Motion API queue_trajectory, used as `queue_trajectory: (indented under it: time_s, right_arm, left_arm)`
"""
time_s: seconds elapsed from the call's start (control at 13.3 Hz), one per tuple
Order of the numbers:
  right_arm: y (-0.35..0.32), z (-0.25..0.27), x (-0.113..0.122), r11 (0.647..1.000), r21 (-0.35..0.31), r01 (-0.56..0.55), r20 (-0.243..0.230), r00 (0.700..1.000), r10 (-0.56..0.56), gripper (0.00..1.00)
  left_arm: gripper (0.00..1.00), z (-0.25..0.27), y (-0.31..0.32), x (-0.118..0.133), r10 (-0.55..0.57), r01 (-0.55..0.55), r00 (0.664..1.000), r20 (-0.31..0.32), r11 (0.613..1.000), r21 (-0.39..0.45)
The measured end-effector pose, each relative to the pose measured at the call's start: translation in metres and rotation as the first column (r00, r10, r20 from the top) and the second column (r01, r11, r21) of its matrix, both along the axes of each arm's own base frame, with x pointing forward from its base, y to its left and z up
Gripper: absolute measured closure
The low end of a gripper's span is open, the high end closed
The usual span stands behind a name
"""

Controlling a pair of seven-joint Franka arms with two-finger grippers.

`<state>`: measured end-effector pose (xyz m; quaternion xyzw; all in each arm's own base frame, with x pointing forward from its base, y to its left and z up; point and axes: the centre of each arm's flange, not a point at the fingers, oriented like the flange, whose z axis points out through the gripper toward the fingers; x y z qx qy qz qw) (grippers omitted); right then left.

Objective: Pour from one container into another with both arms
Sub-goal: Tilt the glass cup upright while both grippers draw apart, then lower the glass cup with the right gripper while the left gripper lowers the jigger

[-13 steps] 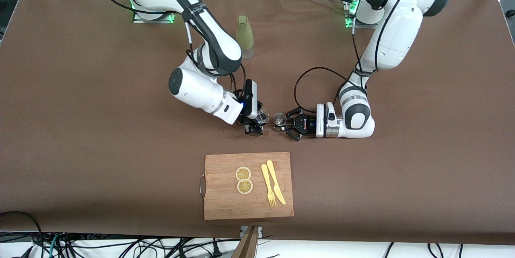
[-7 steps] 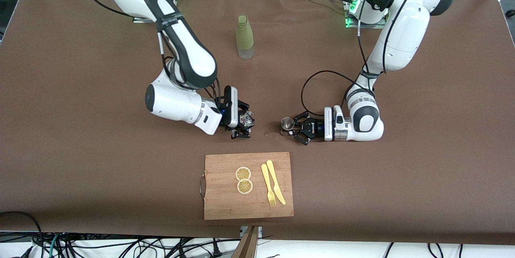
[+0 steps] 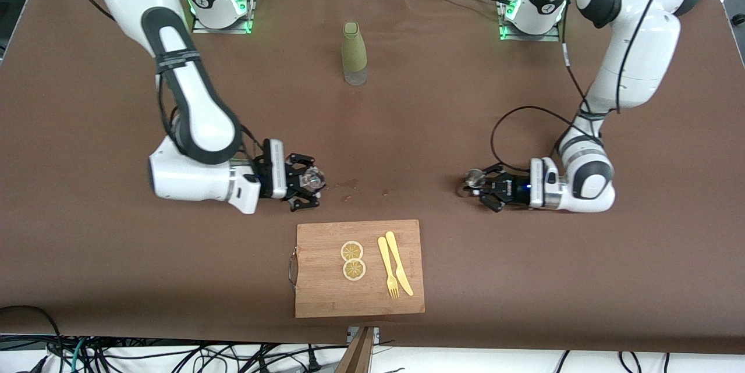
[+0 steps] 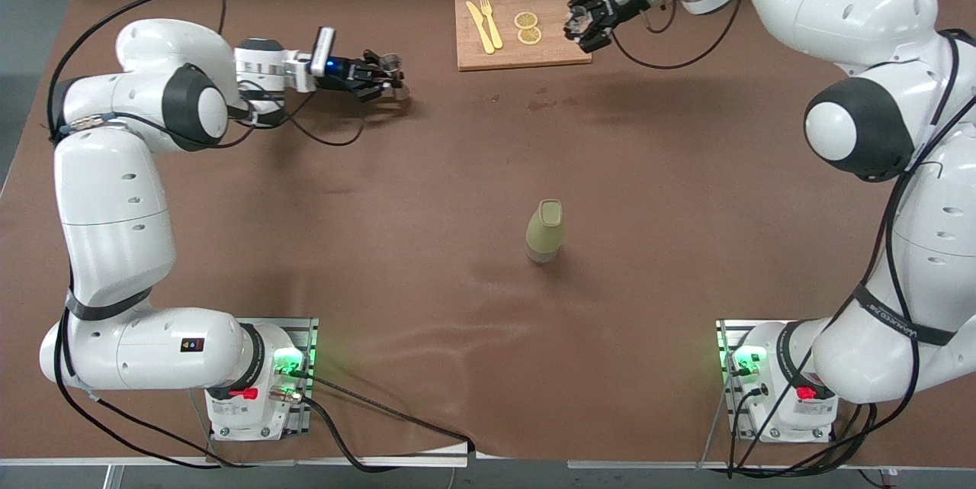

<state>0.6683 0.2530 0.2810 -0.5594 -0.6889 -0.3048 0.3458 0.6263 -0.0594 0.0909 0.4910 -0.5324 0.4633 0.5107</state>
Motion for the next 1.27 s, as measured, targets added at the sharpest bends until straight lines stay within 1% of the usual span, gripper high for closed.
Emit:
queue_trajectory:
  time_s: [0.07, 0.22, 0.3, 0.45, 0.6, 0.75, 0.9, 1.05, 1.2, 1.27]
  right_arm:
    - [-0.020, -0.009, 0.000, 1.000, 0.012, -0.015, 0.002, 1.000, 0.015, 0.86]
    - [-0.065, -0.032, -0.006, 0.998, 0.044, -0.043, -0.011, 0.999, 0.043, 0.86]
    - [-0.094, -0.043, -0.009, 0.996, 0.072, -0.051, -0.025, 0.998, 0.052, 0.86]
    - [-0.160, -0.061, -0.017, 0.987, 0.151, -0.052, -0.047, 0.997, 0.059, 0.86]
    - [-0.226, -0.079, -0.027, 0.976, 0.216, -0.010, -0.072, 0.997, 0.026, 0.86]
    - [-0.286, -0.105, -0.043, 0.965, 0.257, 0.059, -0.105, 0.994, -0.033, 0.86]
    - [-0.337, -0.140, -0.066, 0.951, 0.284, 0.124, -0.148, 0.985, -0.084, 0.86]
    - [-0.373, -0.176, -0.089, 0.933, 0.314, 0.174, -0.184, 0.976, -0.120, 0.86]
    - [-0.388, -0.203, -0.104, 0.920, 0.340, 0.197, -0.195, 0.971, -0.136, 0.86]
    - [-0.388, -0.210, -0.108, 0.917, 0.348, 0.193, -0.193, 0.972, -0.132, 0.86]
  left_arm:
    - [0.80, 0.002, 0.027, -0.002, 0.009, -0.009, 1.000, -0.001, 1.000, -0.006]
    - [0.80, 0.003, 0.088, -0.010, 0.030, -0.030, 1.000, -0.004, 0.999, 0.015]
    - [0.80, 0.004, 0.117, -0.017, 0.033, -0.033, 0.999, -0.005, 0.999, 0.018]
    - [0.80, 0.005, 0.166, -0.034, 0.034, -0.034, 0.999, -0.006, 0.999, 0.025]
    - [0.80, 0.004, 0.198, -0.049, 0.038, -0.038, 0.999, 0.002, 0.999, 0.028]
    - [0.80, 0.002, 0.222, -0.059, 0.057, -0.057, 0.998, 0.026, 0.998, 0.030]
    - [0.80, -0.002, 0.235, -0.066, 0.073, -0.074, 0.996, 0.060, 0.997, 0.028]
    - [0.80, -0.007, 0.238, -0.070, 0.078, -0.080, 0.995, 0.060, 0.996, 0.028]
    - [0.80, -0.011, 0.242, -0.073, 0.082, -0.084, 0.995, 0.058, 0.996, 0.034]
    - [0.80, -0.013, 0.246, -0.075, 0.085, -0.087, 0.995, 0.055, 0.995, 0.039]
